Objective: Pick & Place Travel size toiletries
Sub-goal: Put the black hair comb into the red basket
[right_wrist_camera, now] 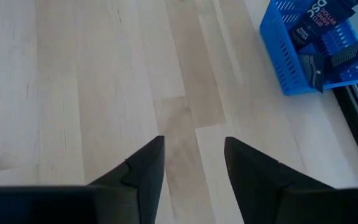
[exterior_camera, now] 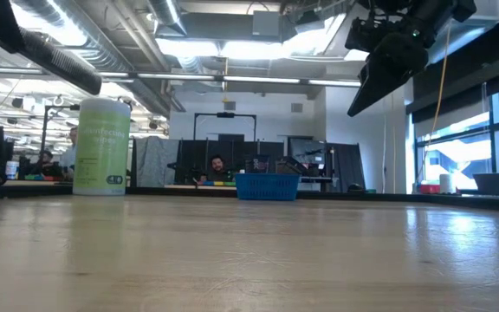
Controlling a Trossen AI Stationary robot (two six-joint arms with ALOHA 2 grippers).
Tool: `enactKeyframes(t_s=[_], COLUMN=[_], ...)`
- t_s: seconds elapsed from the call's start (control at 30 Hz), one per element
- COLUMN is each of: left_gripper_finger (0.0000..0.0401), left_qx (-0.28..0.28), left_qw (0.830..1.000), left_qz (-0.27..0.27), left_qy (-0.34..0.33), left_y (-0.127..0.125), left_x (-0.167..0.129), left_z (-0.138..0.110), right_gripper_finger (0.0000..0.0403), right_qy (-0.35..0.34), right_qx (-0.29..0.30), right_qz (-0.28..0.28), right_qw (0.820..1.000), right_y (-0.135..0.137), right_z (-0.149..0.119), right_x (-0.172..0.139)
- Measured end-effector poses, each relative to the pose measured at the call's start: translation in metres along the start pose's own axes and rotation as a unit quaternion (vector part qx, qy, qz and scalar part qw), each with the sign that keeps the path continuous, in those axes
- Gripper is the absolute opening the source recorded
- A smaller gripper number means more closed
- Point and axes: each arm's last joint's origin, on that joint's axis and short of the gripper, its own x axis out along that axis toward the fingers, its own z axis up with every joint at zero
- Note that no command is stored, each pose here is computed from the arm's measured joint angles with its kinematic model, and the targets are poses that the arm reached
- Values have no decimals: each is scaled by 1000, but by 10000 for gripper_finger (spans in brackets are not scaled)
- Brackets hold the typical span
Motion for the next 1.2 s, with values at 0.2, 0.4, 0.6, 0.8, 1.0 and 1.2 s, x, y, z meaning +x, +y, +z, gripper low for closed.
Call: enactKeyframes(t_s=[0.2, 0.4, 0.6, 0.8, 1.0, 1.2], left_gripper_finger=[9, 10, 10, 10, 10, 10], left_qx=[1, 3, -12, -31, -38, -18], left_qw=[1000, 999, 1000, 998, 991, 983], left_qz=[-3, -17, -5, 7, 50, 96], left_qy=[-9, -29, -17, 58, 117, 158], left_y=[-1, -2, 1, -1, -7, -26], left_x=[2, 2, 12, 9, -18, -45], left_z=[2, 3, -5, -22, -42, -66], right_gripper_finger=[180, 175, 162, 164, 178, 183], right_qy=[0, -3, -3, -2, -2, -3], right_qx=[0, 1, 2, 2, 1, 0], right_qz=[0, 0, 4, 4, 4, 4], right_qw=[1000, 1000, 1000, 1000, 1000, 1000], right_y=[0, 0, 0, 0, 0, 0], right_z=[0, 1, 0, 0, 0, 1], right_x=[0, 0, 0, 0, 0, 0])
